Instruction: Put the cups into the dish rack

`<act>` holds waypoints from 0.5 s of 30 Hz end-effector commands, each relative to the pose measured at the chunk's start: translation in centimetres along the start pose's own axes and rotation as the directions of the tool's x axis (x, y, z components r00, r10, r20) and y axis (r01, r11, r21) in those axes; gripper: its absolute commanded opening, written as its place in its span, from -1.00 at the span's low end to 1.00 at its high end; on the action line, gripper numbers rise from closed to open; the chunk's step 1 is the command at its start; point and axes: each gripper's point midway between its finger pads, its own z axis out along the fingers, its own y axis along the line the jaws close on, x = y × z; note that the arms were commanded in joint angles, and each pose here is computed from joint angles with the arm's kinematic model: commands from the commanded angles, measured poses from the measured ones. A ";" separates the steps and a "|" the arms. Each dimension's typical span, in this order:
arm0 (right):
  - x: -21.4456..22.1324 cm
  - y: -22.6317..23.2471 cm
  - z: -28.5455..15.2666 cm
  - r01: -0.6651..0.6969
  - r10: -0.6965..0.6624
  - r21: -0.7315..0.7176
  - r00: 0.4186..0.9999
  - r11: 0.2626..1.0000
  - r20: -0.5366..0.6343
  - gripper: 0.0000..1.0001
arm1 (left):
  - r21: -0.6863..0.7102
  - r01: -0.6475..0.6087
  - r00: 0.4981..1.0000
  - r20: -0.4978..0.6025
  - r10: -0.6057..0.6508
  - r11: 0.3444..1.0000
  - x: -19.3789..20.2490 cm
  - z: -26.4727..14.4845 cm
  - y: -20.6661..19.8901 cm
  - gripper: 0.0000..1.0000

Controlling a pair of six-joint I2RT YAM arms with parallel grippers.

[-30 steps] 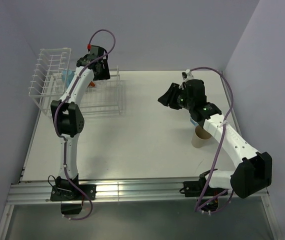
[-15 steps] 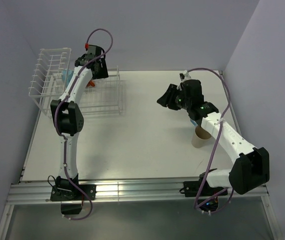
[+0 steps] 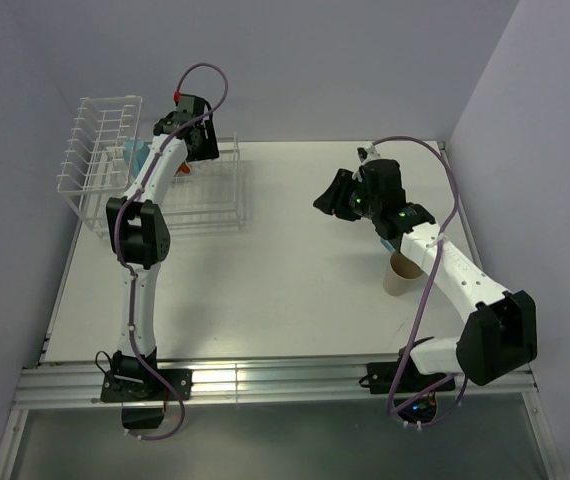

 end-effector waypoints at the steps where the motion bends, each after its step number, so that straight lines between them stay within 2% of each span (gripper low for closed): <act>1: -0.8 0.7 0.2 0.031 -0.030 -0.017 0.999 0.999 0.030 -0.07 | 0.038 0.005 0.996 0.092 -0.008 0.999 -3.2 -1.5 -0.6 -0.68; 4: -0.7 0.6 0.4 0.029 -0.029 -0.018 0.999 0.999 0.025 -0.07 | 0.035 0.005 0.996 0.087 -0.008 0.999 -3.0 -1.3 -0.6 -0.55; 7: -0.6 0.5 0.5 0.027 -0.027 -0.015 0.999 1.000 0.023 -0.07 | 0.028 0.003 0.997 0.083 -0.005 1.000 -2.8 -1.0 -0.5 -0.29; 11: -0.4 0.5 0.6 0.026 -0.025 -0.016 0.999 1.000 0.020 -0.07 | 0.017 -0.001 0.998 0.068 0.000 1.000 -2.2 -0.3 -0.4 -0.13; 15: -0.2 0.4 0.7 0.024 -0.023 -0.016 1.000 1.000 0.017 -0.07 | 0.008 0.001 0.998 0.062 -0.001 1.000 -2.0 0.0 -0.2 0.17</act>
